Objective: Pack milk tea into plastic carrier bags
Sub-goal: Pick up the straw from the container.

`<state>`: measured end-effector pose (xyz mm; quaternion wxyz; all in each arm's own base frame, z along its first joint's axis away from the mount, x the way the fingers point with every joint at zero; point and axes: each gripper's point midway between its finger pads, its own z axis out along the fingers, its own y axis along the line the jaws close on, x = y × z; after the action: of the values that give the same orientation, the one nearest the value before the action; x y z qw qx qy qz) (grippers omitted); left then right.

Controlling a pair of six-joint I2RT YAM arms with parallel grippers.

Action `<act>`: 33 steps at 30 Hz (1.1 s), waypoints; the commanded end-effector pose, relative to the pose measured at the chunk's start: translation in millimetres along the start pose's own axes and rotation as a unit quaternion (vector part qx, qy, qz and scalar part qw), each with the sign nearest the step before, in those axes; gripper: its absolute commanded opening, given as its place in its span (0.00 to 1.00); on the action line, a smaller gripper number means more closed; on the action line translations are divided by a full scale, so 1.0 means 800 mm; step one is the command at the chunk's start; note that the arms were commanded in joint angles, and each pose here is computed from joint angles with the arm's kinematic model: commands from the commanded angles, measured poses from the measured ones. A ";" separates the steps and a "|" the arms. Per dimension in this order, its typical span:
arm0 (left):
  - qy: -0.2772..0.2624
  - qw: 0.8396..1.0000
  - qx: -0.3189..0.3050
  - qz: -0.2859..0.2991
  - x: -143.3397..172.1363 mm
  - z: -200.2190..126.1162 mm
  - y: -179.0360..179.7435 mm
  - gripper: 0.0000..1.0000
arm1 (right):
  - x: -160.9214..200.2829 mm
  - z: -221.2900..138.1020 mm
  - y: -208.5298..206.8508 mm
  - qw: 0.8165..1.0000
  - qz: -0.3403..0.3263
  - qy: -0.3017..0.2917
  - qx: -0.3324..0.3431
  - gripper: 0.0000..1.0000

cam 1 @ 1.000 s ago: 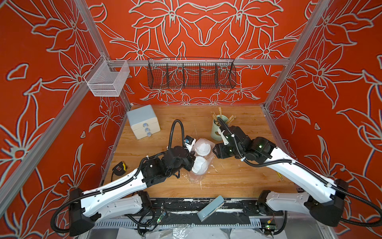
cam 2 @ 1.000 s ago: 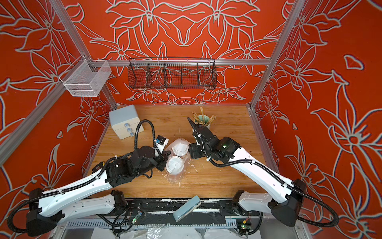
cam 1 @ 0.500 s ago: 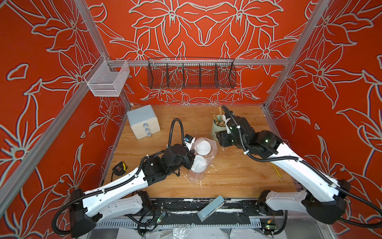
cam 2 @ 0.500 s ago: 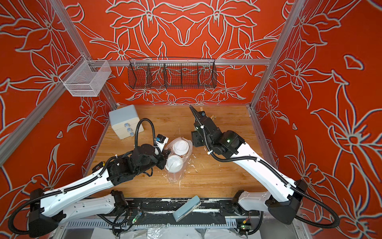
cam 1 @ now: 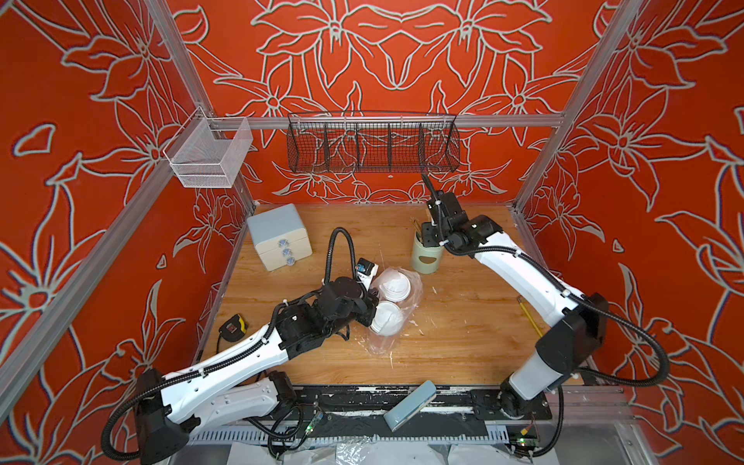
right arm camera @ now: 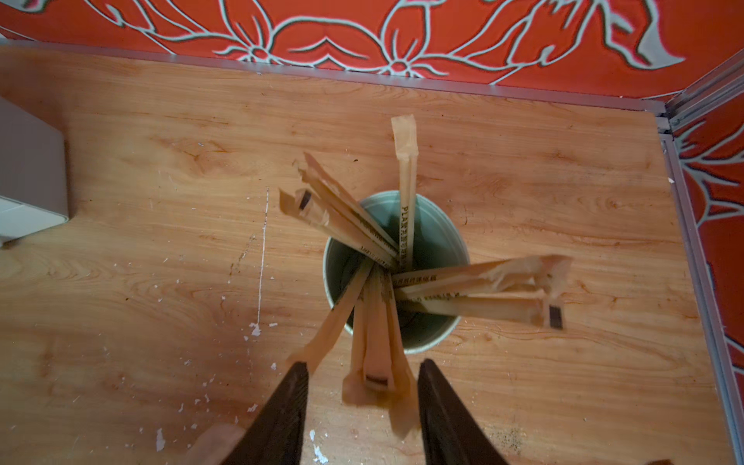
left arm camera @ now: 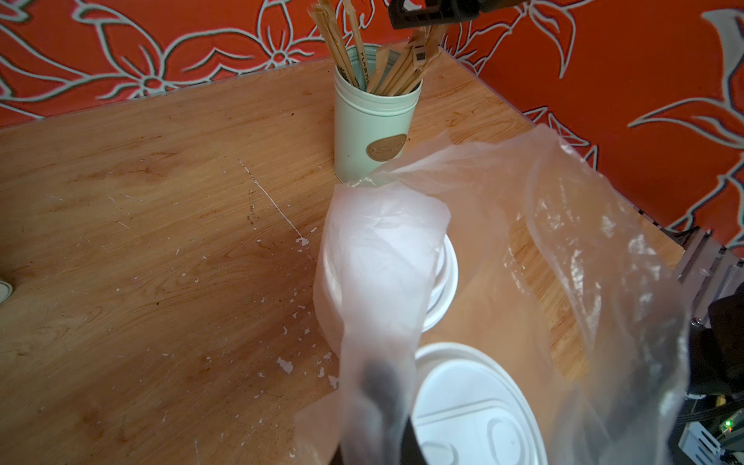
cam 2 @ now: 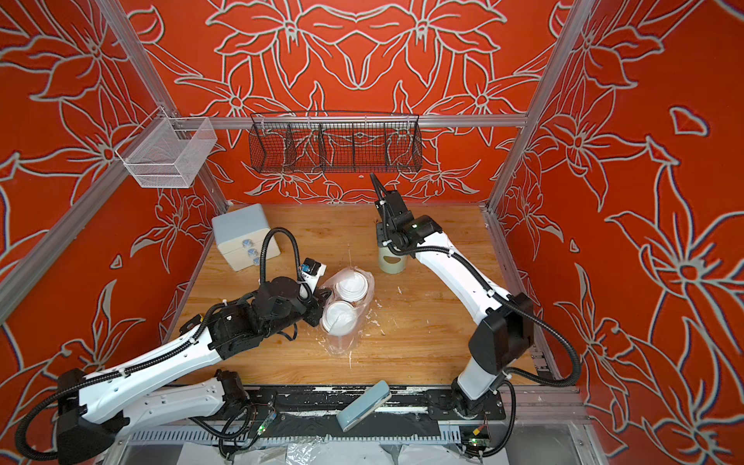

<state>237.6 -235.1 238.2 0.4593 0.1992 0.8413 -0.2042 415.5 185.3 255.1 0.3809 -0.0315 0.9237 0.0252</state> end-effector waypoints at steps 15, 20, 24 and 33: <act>-0.007 1.000 0.003 -0.008 -0.003 0.003 0.003 0.00 | 0.010 -0.013 -0.010 0.997 -0.019 0.077 0.001 0.40; -0.008 1.000 0.004 -0.008 -0.003 0.004 0.003 0.00 | 0.019 -0.009 -0.023 0.995 -0.032 0.087 0.027 0.37; -0.010 1.000 0.004 -0.011 -0.004 0.004 0.003 0.00 | 0.013 -0.005 -0.021 0.996 -0.026 0.078 0.020 0.34; -0.006 1.000 0.000 -0.011 -0.002 0.004 0.005 0.00 | 0.016 0.007 -0.017 0.995 -0.025 0.094 0.008 0.25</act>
<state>239.7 -234.4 239.1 0.4597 0.1954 0.8408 -0.2086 410.9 170.2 243.7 0.3041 -0.0480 0.9514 0.0023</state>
